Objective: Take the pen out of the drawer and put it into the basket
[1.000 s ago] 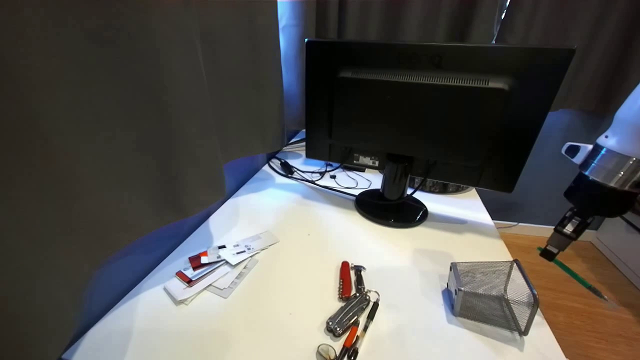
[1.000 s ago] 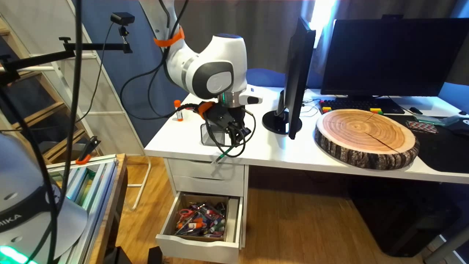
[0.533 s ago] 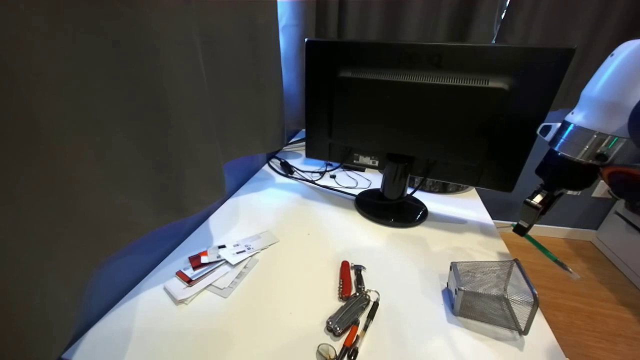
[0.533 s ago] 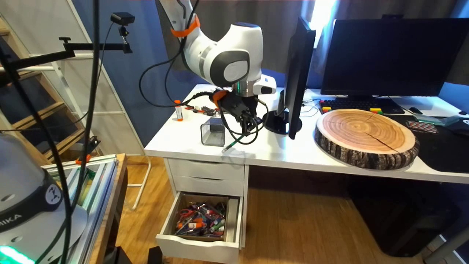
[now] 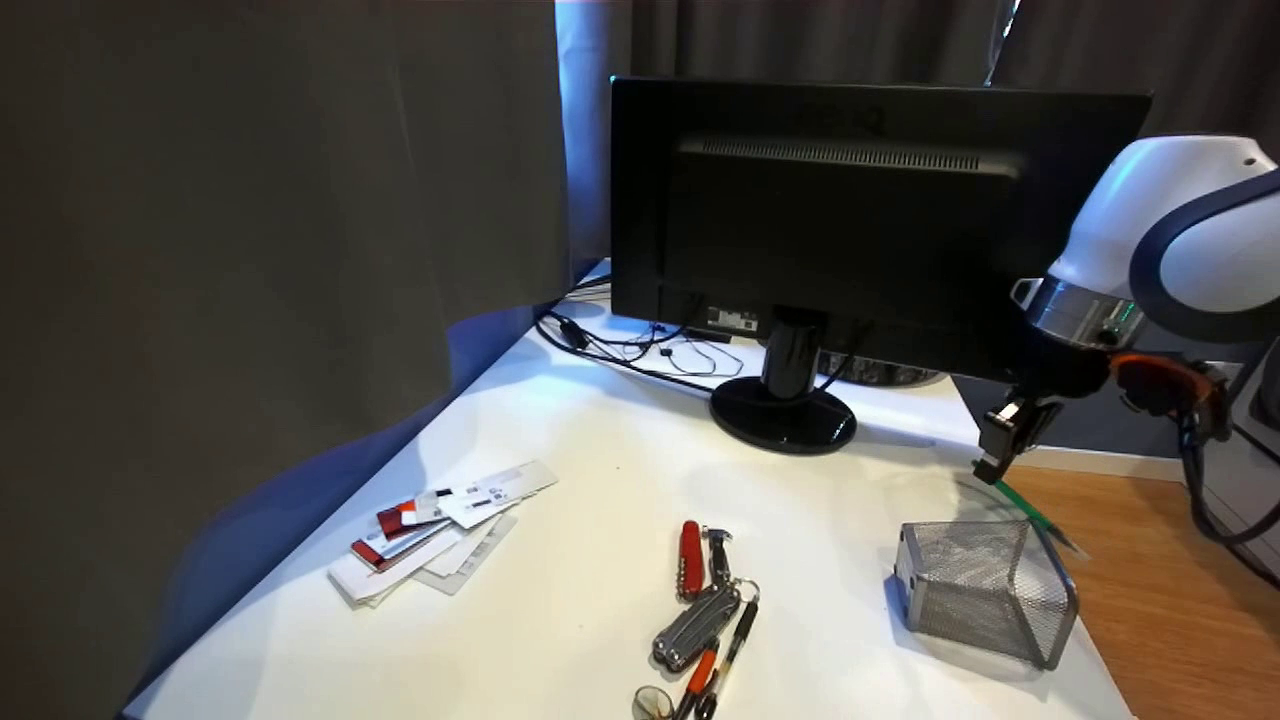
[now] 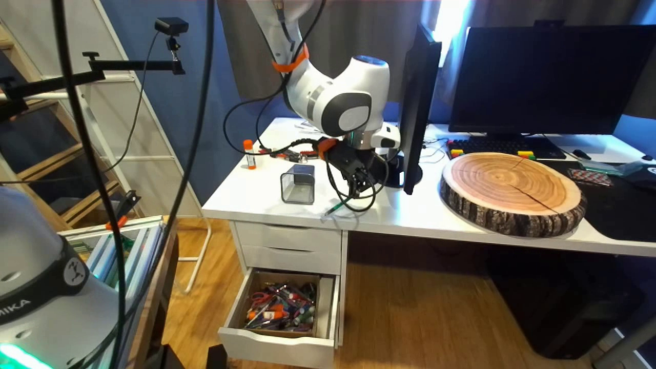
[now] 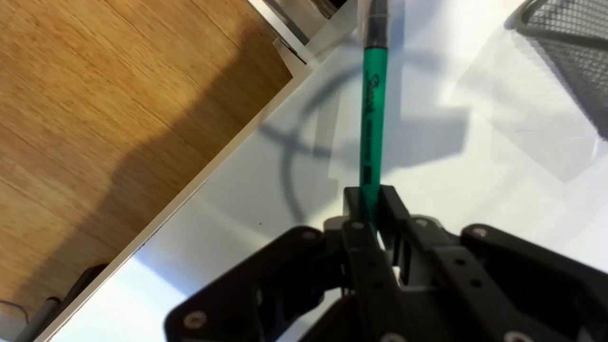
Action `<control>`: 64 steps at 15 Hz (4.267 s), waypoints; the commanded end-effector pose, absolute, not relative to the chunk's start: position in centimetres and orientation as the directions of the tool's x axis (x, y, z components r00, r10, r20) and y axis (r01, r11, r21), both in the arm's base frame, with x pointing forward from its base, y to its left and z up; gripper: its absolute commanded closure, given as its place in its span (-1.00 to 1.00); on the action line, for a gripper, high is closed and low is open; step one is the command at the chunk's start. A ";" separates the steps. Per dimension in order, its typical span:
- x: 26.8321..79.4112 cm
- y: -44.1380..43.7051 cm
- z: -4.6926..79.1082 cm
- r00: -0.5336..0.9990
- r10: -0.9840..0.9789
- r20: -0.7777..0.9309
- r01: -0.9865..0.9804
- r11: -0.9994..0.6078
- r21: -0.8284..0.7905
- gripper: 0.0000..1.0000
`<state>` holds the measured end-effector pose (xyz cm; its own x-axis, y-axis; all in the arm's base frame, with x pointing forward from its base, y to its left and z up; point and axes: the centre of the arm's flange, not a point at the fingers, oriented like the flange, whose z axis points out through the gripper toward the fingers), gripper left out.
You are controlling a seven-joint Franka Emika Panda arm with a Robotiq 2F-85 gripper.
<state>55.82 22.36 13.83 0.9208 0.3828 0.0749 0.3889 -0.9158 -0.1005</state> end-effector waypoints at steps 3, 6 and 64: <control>57.9 23.6 11.1 0.928 0.364 0.081 0.372 -0.919 -0.129 0.94; 58.1 23.9 11.2 0.928 0.361 0.091 0.370 -0.921 -0.118 0.27; 45.4 22.7 12.8 0.963 -0.052 -0.265 -0.237 -0.633 -0.737 -0.38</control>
<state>45.69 22.61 12.78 0.9616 -0.0310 -0.2727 -0.2273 -0.6470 -0.7278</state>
